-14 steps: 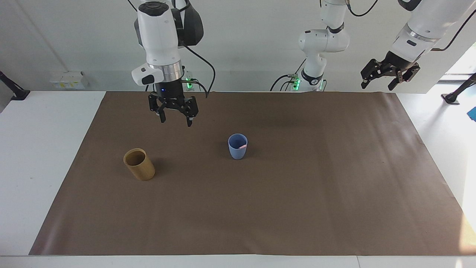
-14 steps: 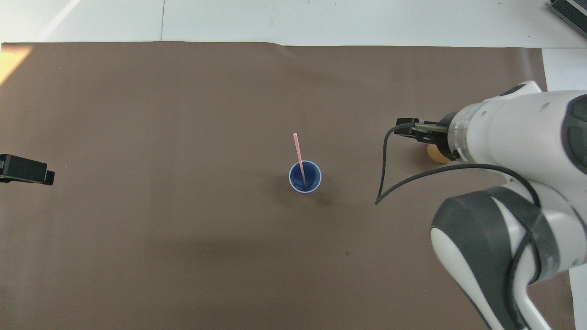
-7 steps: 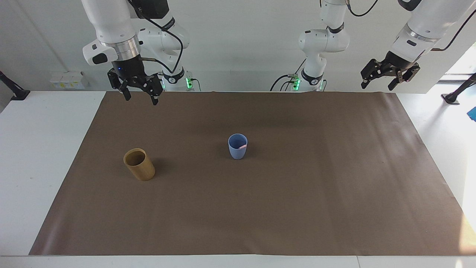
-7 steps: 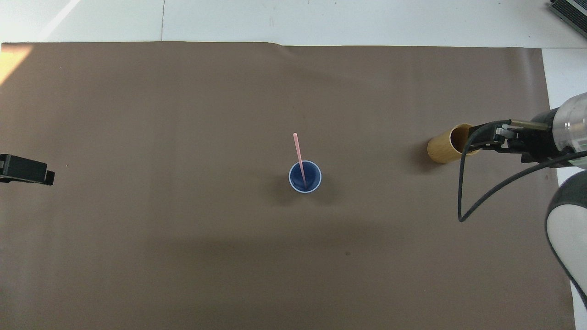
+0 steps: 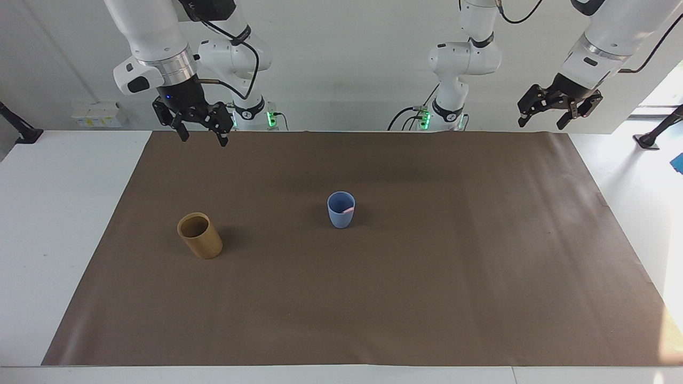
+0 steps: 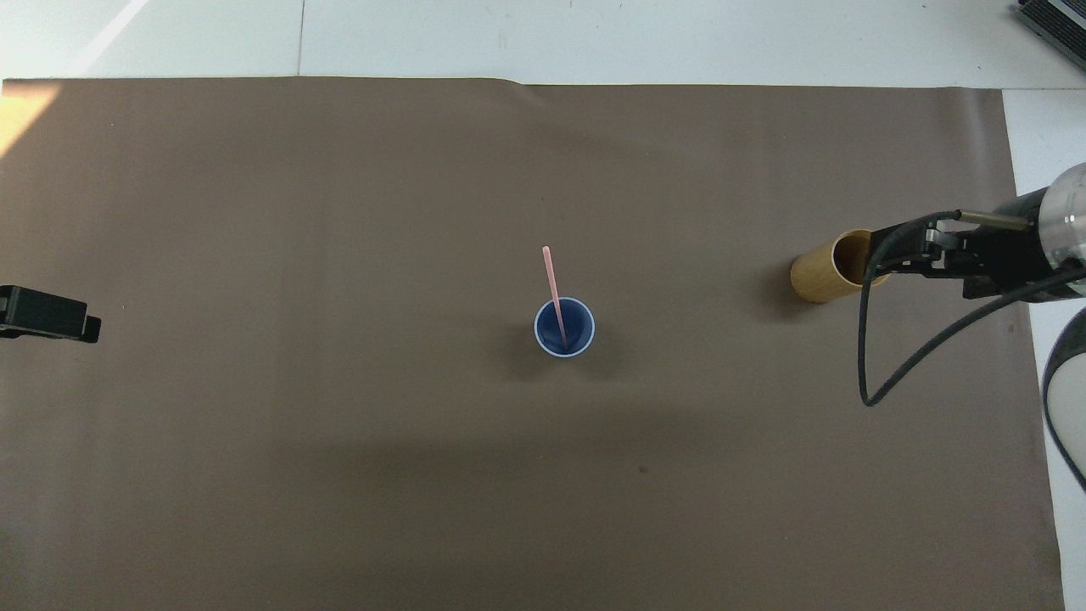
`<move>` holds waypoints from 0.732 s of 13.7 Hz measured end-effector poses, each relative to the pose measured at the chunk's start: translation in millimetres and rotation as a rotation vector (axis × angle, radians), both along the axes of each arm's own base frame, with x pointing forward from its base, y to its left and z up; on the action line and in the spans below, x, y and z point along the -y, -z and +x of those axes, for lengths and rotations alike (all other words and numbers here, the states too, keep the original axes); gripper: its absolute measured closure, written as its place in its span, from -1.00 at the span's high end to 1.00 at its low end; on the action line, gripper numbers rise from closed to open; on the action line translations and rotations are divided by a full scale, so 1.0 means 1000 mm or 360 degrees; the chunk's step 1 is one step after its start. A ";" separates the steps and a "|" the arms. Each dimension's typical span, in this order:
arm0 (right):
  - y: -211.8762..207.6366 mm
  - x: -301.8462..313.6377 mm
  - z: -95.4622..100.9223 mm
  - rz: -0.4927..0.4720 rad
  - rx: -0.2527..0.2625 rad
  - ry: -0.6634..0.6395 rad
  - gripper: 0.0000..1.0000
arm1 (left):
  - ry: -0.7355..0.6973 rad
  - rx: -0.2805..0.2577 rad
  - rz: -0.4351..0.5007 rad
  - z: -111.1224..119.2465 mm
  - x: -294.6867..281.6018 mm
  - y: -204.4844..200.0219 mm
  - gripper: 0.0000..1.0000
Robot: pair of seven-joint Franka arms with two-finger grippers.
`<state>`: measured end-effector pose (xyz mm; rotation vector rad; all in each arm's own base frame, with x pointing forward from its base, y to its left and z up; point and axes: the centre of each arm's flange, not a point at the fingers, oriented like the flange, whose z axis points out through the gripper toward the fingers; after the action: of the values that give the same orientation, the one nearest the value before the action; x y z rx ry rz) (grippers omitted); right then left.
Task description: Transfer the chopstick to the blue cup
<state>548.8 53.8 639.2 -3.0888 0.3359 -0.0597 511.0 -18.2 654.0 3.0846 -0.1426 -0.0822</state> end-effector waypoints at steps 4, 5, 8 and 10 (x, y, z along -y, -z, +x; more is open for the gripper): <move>0.003 0.000 0.001 -0.0001 0.0002 -0.0018 1.00 | 0.0000 0.0000 0.0000 0.000 0.000 0.000 1.00; 0.003 0.000 0.001 -0.0002 0.0001 -0.0037 1.00 | 0.0000 0.0000 0.0000 0.000 0.000 0.000 1.00; 0.007 0.002 -0.001 -0.0035 -0.0002 -0.0148 1.00 | 0.0000 0.0000 0.0000 0.000 0.000 0.000 1.00; 0.008 0.002 -0.002 -0.0038 0.0008 -0.0168 1.00 | 0.0000 0.0000 0.0000 0.000 0.000 0.000 1.00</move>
<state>547.2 51.4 631.4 -3.1233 0.1725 -0.0691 511.0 -18.2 654.0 3.0846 -0.1426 -0.0822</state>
